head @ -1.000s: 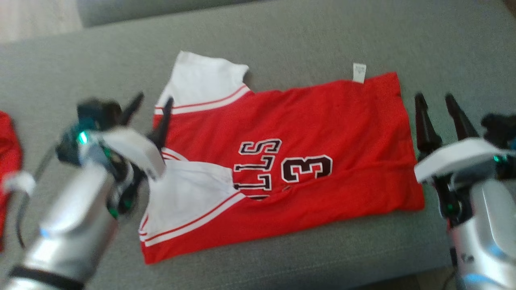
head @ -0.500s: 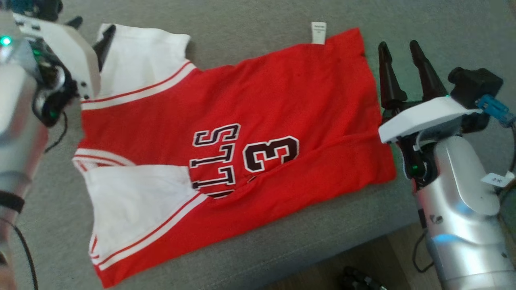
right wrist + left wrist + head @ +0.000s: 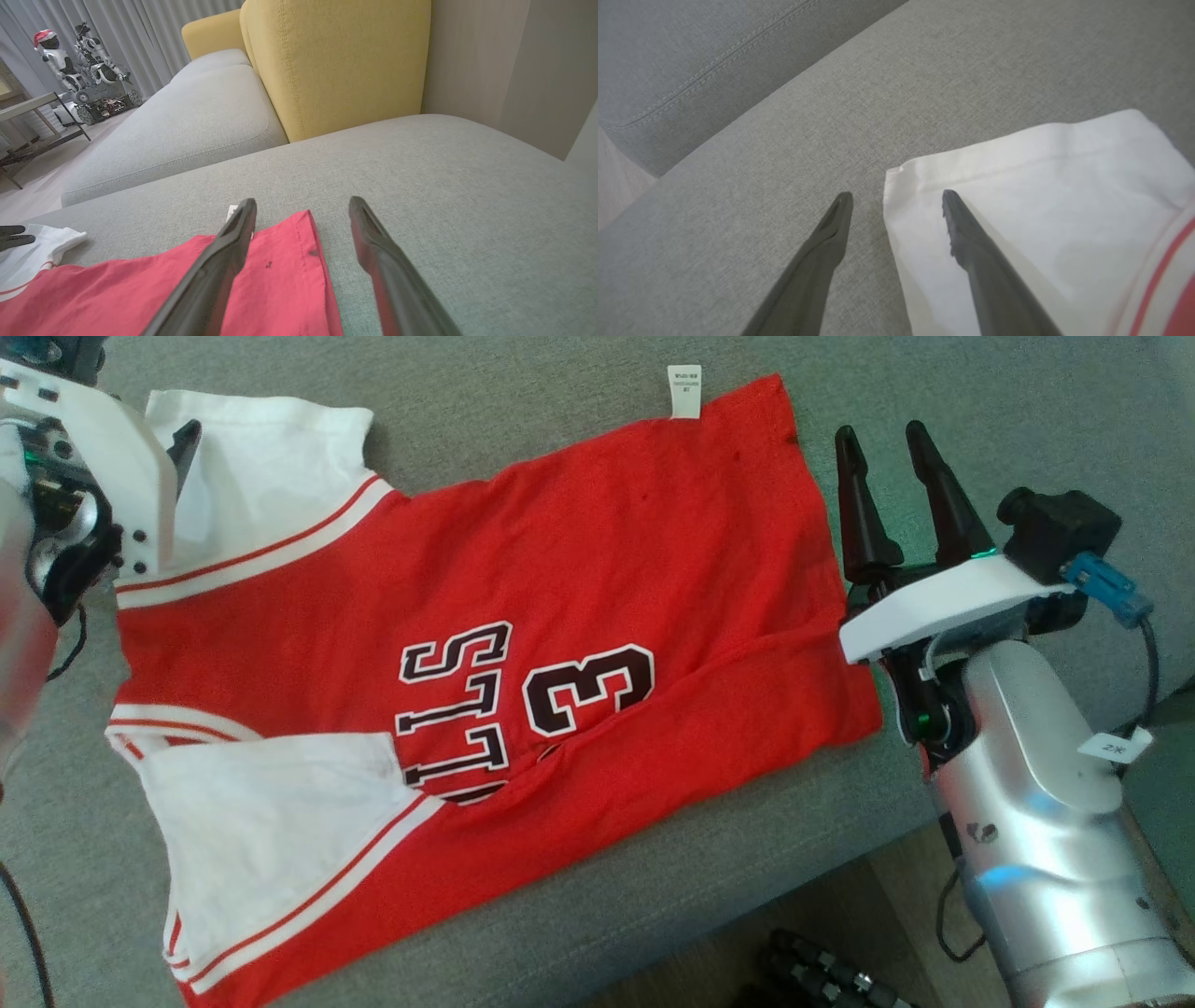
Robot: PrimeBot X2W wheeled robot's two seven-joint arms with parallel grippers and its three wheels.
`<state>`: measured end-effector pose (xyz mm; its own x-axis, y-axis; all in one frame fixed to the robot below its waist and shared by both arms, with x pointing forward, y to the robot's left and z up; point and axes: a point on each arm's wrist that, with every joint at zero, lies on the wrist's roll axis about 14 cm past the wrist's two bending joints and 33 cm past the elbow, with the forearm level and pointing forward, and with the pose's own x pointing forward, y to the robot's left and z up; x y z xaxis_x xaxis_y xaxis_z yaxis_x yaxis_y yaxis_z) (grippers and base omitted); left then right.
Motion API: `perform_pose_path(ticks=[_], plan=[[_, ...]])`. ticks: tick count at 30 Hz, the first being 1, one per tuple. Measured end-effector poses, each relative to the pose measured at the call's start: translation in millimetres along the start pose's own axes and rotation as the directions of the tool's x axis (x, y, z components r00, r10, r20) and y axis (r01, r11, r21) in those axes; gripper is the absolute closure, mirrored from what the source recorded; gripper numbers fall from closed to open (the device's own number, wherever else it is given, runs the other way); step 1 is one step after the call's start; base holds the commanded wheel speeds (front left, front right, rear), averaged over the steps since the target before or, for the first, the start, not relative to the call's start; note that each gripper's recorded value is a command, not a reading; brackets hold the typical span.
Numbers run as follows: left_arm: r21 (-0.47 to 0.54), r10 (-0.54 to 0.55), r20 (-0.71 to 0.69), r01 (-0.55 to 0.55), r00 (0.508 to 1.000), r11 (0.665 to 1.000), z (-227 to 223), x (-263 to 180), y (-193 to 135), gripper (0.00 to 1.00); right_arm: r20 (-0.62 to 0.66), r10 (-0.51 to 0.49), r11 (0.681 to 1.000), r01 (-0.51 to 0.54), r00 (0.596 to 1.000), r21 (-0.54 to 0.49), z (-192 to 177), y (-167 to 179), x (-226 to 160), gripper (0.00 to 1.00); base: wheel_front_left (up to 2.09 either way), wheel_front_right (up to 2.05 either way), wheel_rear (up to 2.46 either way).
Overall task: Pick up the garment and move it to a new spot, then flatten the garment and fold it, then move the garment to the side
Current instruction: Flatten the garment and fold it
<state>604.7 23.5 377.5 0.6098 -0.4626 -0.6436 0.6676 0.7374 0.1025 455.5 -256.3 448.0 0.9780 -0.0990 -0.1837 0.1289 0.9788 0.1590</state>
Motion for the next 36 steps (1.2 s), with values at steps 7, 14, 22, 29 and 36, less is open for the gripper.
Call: perform_pose_path(ticks=[7,14,22,29,36], plan=[[0.013,-0.019,0.005,0.019,1.0,1.0,-5,7,-8,0.0,-0.02,-0.007,1.0,0.007,1.0,0.003,-9,-2,-1,0.0,0.0,0.0,0.0],[0.026,-0.016,0.018,0.016,1.0,1.0,3,19,-3,0.0,-0.016,-0.001,1.0,0.0,1.0,-0.008,-6,-2,9,0.0,0.0,0.0,0.0],[-0.008,-0.033,-0.006,0.033,0.999,0.999,-1,21,-8,1.0,-0.019,0.004,1.0,-0.004,1.0,-0.018,-5,-1,15,0.0,0.0,0.0,0.0],[-0.038,-0.027,0.048,0.028,0.998,0.999,6,7,-3,1.0,-0.032,0.023,0.999,-0.025,0.999,-0.039,-1,8,28,0.0,0.0,0.0,0.0],[-0.018,-0.038,0.155,0.042,0.987,0.999,21,-15,-5,1.0,-0.148,0.016,0.999,-0.023,0.989,-0.046,-15,4,44,0.0,0.0,0.0,0.0]])
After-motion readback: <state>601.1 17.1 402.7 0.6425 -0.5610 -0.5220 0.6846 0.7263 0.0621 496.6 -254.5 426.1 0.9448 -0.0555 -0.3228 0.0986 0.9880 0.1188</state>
